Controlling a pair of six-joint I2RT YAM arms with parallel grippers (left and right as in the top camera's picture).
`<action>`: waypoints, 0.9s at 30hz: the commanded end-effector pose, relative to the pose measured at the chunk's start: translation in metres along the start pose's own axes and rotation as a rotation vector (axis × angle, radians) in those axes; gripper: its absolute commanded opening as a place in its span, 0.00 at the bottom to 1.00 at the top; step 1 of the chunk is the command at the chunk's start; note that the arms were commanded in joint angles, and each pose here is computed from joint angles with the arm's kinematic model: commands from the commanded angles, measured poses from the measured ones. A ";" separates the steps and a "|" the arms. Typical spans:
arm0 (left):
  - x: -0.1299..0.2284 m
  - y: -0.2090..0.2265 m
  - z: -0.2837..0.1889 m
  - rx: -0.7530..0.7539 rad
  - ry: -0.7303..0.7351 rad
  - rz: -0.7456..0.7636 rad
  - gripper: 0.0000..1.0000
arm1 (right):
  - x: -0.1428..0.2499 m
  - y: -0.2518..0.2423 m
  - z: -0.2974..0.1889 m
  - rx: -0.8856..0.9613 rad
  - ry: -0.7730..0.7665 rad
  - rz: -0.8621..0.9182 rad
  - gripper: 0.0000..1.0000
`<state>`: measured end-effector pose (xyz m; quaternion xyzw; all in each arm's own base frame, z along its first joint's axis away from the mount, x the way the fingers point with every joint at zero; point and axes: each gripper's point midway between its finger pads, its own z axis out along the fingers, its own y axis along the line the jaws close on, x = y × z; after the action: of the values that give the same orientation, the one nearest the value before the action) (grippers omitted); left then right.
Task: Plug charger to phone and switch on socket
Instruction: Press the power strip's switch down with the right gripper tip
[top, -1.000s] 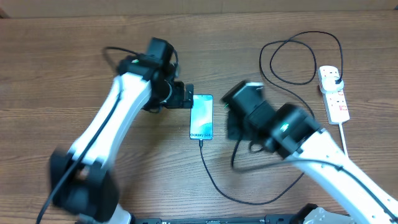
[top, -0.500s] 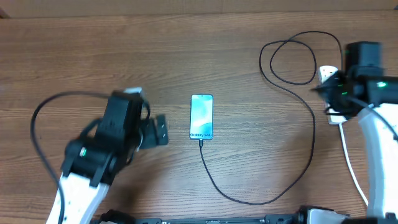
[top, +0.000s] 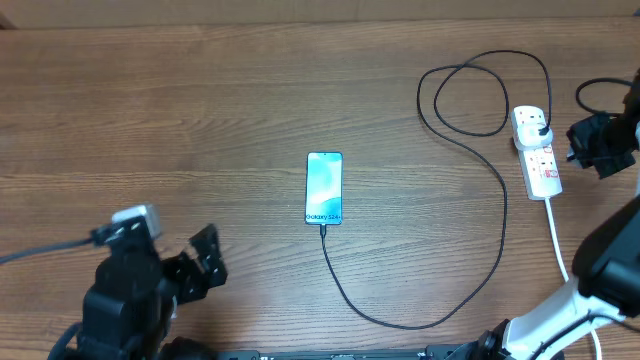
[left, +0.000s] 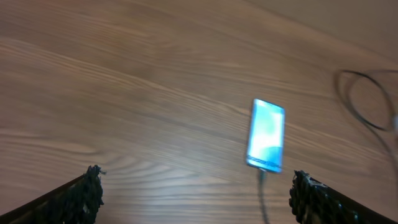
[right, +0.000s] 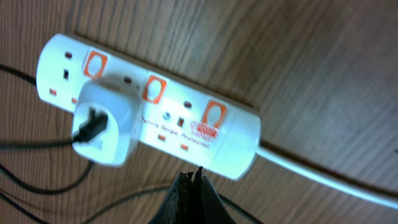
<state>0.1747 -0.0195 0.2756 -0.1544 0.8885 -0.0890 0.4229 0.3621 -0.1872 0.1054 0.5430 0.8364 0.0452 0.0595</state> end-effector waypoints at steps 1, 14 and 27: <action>-0.007 0.031 -0.005 -0.162 -0.067 -0.009 1.00 | -0.017 0.021 0.005 -0.037 -0.001 -0.050 0.04; 0.014 0.045 -0.006 -0.218 0.021 0.026 1.00 | -0.033 0.032 0.027 -0.038 -0.010 -0.104 0.04; 0.008 0.073 -0.019 -0.332 -0.052 -0.108 1.00 | -0.029 0.037 0.035 -0.036 -0.002 -0.131 0.04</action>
<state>0.1489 0.0340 0.2570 -0.2327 0.8889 0.0308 0.3934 0.4038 -0.2014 0.0780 0.4973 0.8633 0.0527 0.0681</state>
